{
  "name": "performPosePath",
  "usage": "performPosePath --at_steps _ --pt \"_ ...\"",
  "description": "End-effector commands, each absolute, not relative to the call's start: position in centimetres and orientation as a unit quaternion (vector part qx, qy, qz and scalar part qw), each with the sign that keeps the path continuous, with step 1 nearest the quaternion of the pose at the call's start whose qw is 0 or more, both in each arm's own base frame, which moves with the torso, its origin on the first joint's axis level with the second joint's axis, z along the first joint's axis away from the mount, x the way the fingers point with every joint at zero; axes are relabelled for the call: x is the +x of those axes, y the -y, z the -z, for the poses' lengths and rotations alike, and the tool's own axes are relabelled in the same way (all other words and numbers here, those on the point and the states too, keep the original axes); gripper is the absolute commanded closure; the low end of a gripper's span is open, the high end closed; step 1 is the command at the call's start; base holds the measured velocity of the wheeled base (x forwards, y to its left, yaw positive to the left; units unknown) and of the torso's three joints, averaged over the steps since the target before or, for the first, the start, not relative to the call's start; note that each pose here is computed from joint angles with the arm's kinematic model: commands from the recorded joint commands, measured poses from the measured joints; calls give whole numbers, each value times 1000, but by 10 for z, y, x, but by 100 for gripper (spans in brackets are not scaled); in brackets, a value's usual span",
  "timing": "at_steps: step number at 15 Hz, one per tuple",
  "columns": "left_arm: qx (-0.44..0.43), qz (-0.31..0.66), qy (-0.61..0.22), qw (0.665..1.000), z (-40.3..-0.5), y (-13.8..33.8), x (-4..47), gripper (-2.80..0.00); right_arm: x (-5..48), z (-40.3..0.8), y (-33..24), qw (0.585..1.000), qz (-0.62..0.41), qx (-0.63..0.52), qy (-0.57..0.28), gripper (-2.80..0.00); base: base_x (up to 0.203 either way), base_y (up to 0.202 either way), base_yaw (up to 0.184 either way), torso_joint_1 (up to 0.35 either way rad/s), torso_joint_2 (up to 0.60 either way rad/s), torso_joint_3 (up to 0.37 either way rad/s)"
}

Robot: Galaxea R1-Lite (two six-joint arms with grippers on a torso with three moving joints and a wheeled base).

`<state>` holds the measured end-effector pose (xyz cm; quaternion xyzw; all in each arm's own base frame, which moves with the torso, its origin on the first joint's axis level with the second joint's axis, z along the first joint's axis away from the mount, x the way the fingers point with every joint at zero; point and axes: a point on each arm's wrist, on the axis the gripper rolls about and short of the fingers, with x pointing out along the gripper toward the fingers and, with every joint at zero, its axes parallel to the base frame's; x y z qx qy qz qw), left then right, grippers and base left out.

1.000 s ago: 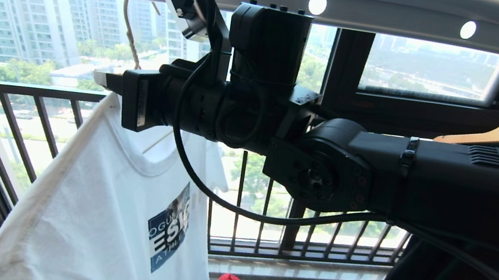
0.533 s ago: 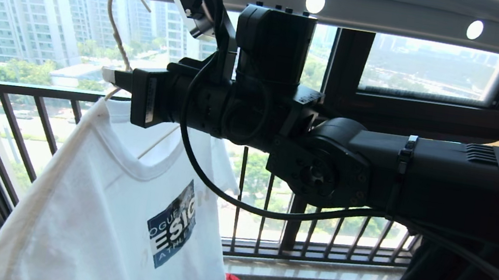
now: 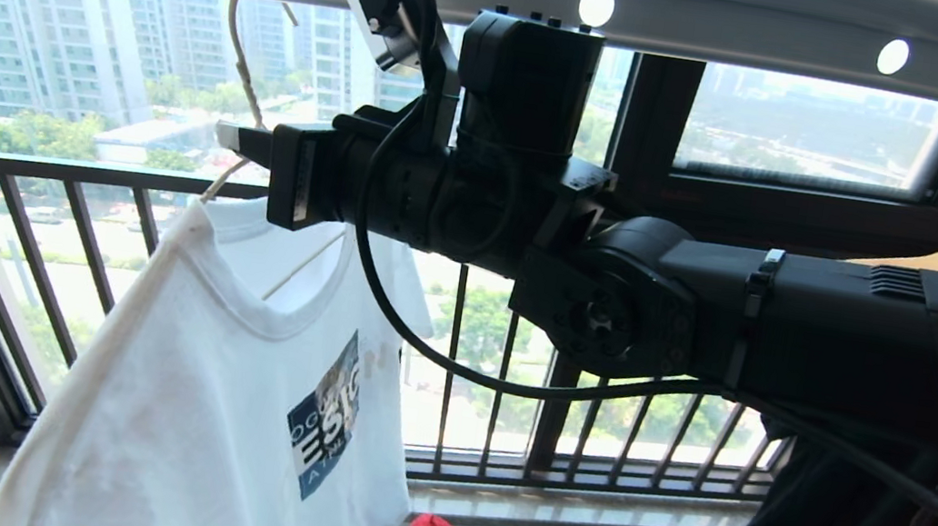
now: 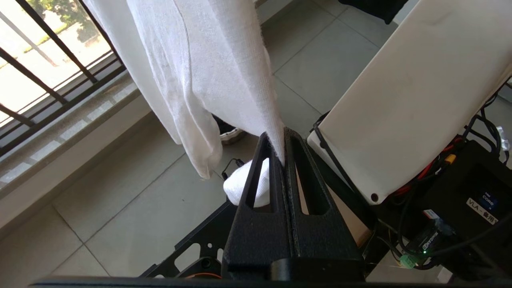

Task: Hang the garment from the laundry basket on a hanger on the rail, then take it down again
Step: Take the clothes off the clothes rack

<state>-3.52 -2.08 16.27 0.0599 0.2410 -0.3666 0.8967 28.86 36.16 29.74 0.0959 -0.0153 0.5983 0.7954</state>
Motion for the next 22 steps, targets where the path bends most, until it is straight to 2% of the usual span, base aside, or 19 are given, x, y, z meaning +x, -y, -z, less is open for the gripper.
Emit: performPosePath --at_steps 1,13,22 --pt "59 370 -246 894 -160 21 -38 0 292 -298 -359 797 -596 96 16 0 0 0 0 0 0 0" --pt "65 375 -249 891 -154 23 -48 0 302 -298 -350 806 -584 96 18 0 0 0 0 0 0 0" --pt "64 364 -222 902 -176 20 -27 0 279 -318 -347 798 -594 96 37 0 0 0 0 0 0 0"
